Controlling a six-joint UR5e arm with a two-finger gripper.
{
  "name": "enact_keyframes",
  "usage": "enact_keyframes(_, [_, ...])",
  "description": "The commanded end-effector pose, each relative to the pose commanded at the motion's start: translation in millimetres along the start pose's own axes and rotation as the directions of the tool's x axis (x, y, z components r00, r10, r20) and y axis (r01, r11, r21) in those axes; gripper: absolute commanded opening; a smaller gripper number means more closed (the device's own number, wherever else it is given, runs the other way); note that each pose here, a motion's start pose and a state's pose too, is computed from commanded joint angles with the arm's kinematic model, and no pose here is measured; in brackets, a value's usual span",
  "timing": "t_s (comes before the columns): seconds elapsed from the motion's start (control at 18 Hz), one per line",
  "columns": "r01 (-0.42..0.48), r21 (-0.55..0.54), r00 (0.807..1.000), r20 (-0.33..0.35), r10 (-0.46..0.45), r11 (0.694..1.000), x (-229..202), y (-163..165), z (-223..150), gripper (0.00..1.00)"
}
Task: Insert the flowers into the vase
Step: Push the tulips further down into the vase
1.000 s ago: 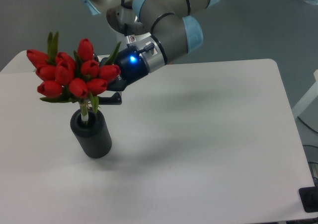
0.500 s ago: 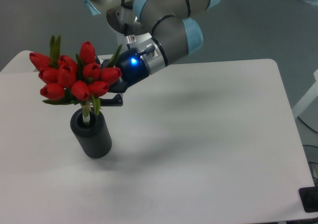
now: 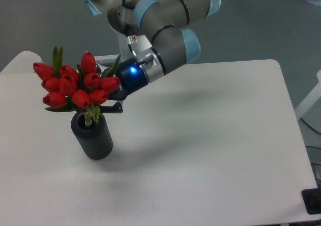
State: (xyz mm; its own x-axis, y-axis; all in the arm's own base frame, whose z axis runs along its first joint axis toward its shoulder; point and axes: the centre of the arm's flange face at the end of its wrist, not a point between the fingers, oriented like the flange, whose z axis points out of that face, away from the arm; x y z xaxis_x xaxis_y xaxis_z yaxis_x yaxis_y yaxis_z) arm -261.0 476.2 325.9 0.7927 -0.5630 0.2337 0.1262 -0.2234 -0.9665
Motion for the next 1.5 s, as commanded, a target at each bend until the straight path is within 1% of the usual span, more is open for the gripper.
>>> enact_keyframes(0.11, [-0.015,0.000,1.000,-0.001,0.015,1.000,-1.2,10.3,1.1,0.19])
enact_keyframes(0.22, [-0.010,-0.002,1.000,-0.002,0.010,1.000,-1.4,15.3,1.6,0.21])
enact_keyframes(0.33, [-0.014,-0.002,1.000,-0.005,0.014,1.000,-3.5,18.5,3.5,0.23])
enact_keyframes(0.39, [-0.013,-0.011,1.000,-0.015,0.012,1.000,-4.0,22.5,9.1,0.27])
enact_keyframes(0.5, [-0.005,-0.018,1.000,-0.017,0.005,1.000,-5.6,26.6,10.3,0.45])
enact_keyframes(0.56, [-0.004,-0.018,1.000,-0.017,0.003,1.000,-5.6,26.8,10.4,0.59])
enact_keyframes(0.72, [-0.001,-0.018,1.000,-0.018,0.000,1.000,-6.7,28.6,10.6,0.71])
enact_keyframes(1.33, [0.006,-0.019,1.000,-0.017,-0.006,1.000,-13.4,35.2,10.7,0.73])
enact_keyframes(1.5, [0.008,-0.055,1.000,-0.007,-0.008,0.998,-16.5,40.4,6.1,0.73])
